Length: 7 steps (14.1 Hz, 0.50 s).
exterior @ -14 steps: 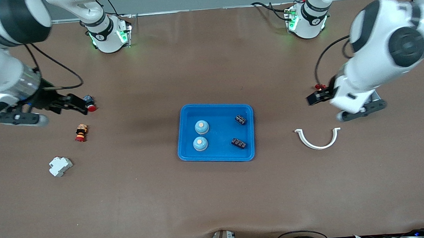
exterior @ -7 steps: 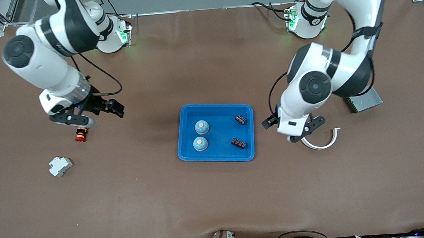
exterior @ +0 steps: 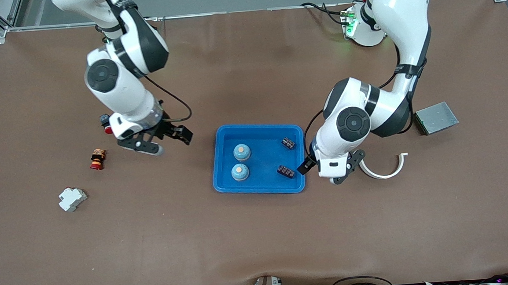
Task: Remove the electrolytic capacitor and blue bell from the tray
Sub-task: 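Grasp a blue bell with the right gripper while the left gripper grasps a capacitor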
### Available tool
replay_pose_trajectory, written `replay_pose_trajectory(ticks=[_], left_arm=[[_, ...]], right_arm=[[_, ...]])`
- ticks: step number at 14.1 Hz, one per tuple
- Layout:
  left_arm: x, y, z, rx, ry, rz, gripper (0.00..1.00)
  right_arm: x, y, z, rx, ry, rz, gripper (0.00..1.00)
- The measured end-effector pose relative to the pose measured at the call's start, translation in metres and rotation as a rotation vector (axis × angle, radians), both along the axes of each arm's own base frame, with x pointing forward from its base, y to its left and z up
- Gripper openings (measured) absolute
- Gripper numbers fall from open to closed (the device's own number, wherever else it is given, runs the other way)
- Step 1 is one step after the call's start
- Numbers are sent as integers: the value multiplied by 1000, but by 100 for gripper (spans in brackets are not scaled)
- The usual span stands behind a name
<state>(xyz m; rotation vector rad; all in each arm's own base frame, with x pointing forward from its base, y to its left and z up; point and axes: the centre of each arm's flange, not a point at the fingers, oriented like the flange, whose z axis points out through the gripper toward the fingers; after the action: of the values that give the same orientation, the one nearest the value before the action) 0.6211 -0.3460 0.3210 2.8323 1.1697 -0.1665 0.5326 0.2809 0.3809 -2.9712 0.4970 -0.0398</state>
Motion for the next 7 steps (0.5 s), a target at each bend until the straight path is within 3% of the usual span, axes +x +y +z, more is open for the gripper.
replay_pose_trajectory(ticks=[3,7], left_arm=[[3,-17,-20,-20,-28,82,100],[-2,-35,-42,-29,-36,83,100]], right_arm=[[-4,37,-35,0,20,-22,100],[1,91,-73,-36,29,-59,100]])
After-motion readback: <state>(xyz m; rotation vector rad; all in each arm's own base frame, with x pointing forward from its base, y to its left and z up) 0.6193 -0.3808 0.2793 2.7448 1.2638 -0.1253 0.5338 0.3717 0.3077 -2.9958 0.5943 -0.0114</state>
